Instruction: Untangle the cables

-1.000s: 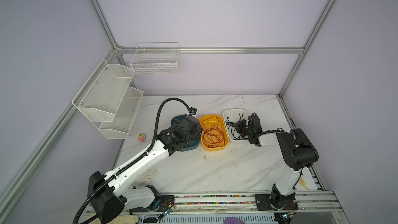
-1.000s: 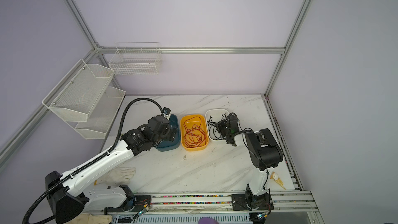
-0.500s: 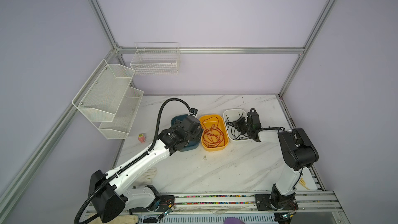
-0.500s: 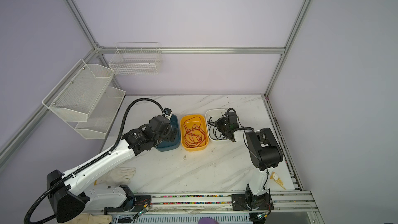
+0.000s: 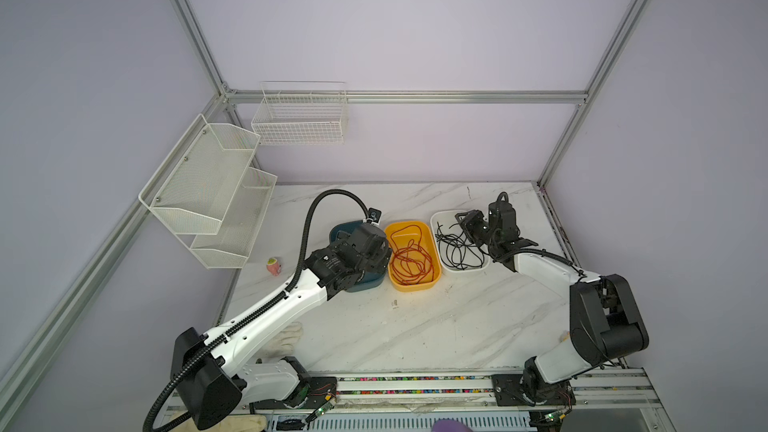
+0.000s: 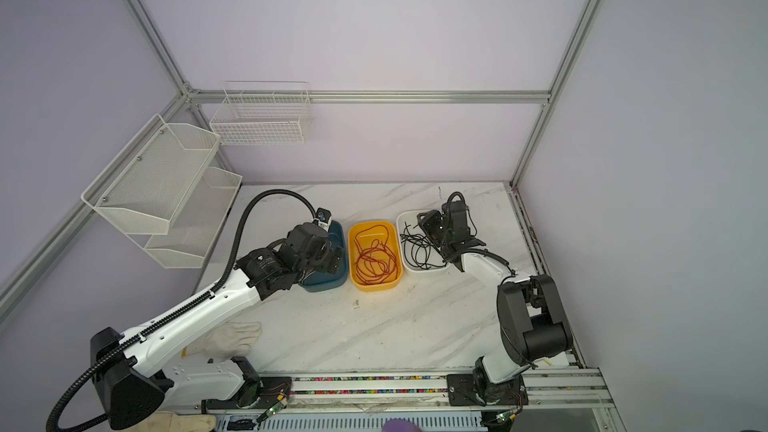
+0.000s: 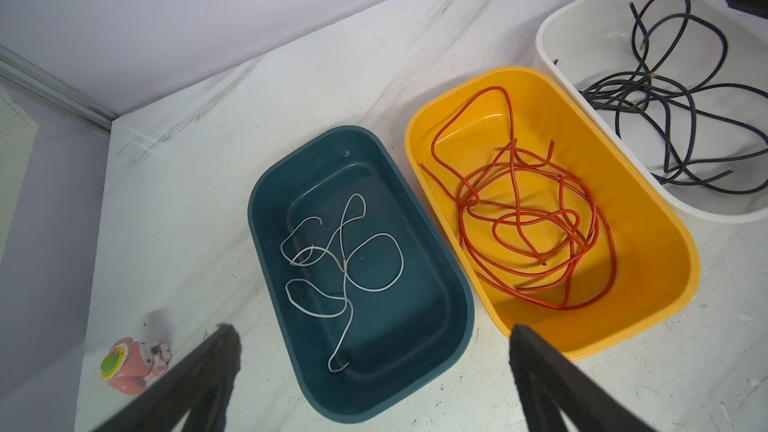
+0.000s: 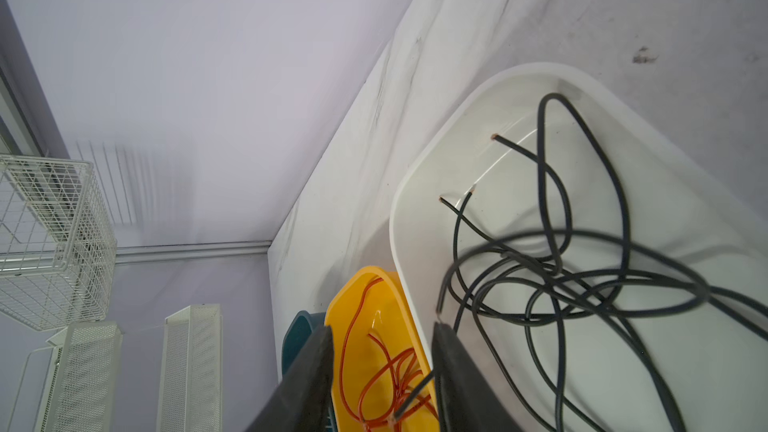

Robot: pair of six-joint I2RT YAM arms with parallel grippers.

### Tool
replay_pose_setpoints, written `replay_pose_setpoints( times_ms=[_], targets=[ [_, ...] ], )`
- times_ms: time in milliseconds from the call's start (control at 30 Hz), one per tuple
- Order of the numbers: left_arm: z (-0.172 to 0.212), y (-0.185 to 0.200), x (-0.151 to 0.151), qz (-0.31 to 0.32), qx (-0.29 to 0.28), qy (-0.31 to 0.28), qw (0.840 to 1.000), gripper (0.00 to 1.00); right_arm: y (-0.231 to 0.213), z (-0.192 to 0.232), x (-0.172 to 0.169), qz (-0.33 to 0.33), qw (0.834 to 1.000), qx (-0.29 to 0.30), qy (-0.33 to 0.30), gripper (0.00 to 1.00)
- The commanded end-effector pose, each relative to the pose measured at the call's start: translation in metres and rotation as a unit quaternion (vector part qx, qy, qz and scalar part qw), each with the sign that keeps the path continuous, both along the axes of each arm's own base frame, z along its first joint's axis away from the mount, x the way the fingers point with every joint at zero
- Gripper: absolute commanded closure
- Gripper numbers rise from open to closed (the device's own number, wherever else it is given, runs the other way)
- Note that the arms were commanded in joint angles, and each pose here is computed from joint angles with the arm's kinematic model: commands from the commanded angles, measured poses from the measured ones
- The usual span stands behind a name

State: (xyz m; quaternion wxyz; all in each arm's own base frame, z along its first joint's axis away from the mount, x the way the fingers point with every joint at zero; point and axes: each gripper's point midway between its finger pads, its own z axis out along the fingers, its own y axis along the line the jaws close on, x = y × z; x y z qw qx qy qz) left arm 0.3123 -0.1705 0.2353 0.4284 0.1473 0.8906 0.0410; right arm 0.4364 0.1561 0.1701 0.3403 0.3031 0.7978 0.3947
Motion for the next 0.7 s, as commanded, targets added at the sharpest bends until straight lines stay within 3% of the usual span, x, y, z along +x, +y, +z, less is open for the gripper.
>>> replay_pose_setpoints(
  times_ms=[0,200,333,467,667],
  targets=[
    [-0.002,0.001,-0.001,-0.006,0.005,0.003,1.000,0.00,0.002,-0.002,-0.007,0.013,1.000,-0.011,0.012,0.55],
    [-0.002,0.001,-0.001,-0.006,0.006,0.003,1.000,0.00,0.011,-0.002,-0.011,0.046,0.999,-0.009,0.014,0.55],
    [-0.002,0.001,-0.001,-0.007,0.006,0.004,1.000,0.00,0.010,0.015,-0.012,0.055,0.997,-0.058,-0.023,0.55],
    [-0.003,0.000,-0.001,-0.008,0.006,0.006,1.000,0.00,0.036,0.026,-0.013,0.112,0.987,-0.108,-0.044,0.55],
    [-0.003,0.002,-0.001,-0.005,0.011,0.007,1.000,0.00,0.060,0.032,-0.019,0.143,0.980,-0.125,-0.060,0.55]
  ],
)
